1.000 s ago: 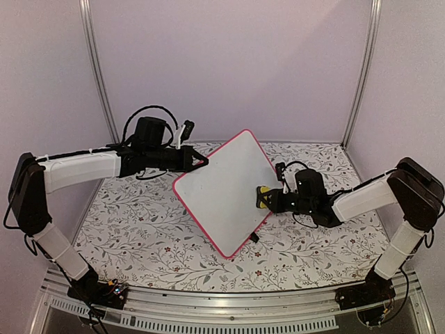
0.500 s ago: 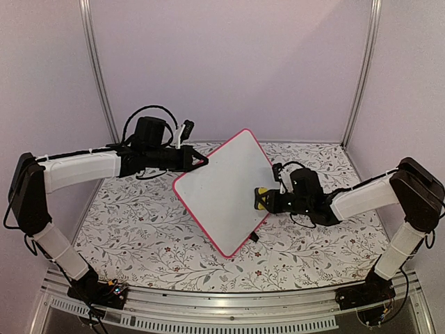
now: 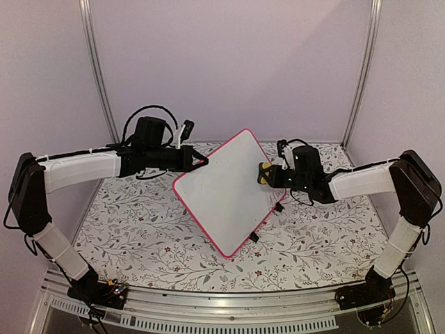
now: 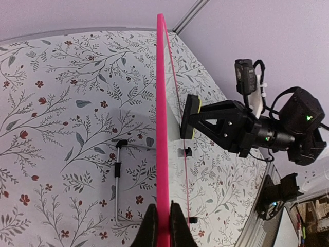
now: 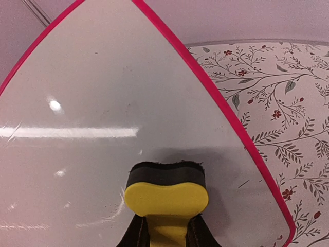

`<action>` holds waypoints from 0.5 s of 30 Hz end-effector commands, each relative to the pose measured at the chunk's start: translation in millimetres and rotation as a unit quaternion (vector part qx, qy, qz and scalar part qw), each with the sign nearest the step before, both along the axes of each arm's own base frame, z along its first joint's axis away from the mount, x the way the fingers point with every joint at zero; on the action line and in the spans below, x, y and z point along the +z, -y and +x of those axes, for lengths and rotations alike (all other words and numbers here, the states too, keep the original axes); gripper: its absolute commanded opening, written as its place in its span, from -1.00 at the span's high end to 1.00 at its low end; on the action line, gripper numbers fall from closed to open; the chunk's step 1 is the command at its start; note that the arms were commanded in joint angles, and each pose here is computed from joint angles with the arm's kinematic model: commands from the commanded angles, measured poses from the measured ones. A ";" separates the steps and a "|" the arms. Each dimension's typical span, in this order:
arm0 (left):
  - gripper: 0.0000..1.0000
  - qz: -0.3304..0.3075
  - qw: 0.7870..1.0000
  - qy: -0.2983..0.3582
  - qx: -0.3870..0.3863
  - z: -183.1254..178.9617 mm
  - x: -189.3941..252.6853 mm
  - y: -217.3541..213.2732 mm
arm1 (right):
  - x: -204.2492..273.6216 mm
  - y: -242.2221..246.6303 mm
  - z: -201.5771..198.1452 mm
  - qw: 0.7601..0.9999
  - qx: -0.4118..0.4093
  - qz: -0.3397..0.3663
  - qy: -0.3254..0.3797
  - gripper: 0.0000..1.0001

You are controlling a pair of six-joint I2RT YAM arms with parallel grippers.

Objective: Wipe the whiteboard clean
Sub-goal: Erase the whiteboard at the center of the board.

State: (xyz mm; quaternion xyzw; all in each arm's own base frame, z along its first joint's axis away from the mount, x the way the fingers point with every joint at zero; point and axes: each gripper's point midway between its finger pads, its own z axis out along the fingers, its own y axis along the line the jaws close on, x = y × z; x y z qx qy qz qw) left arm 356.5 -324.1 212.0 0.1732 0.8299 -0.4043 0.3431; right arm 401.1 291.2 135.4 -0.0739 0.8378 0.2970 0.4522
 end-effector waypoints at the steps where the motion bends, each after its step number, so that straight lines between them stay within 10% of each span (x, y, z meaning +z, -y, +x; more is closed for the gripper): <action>1: 1.00 0.047 0.998 -0.012 -0.036 -15.5 -31.5 -0.2 | -40.8 2.1 -14.3 0.998 0.017 -0.024 -0.049 0.78; 15: 1.00 0.050 0.998 -0.016 -0.035 -14.7 -35.9 -0.1 | -60.7 -6.4 -76.9 0.995 0.047 -0.034 -0.082 0.80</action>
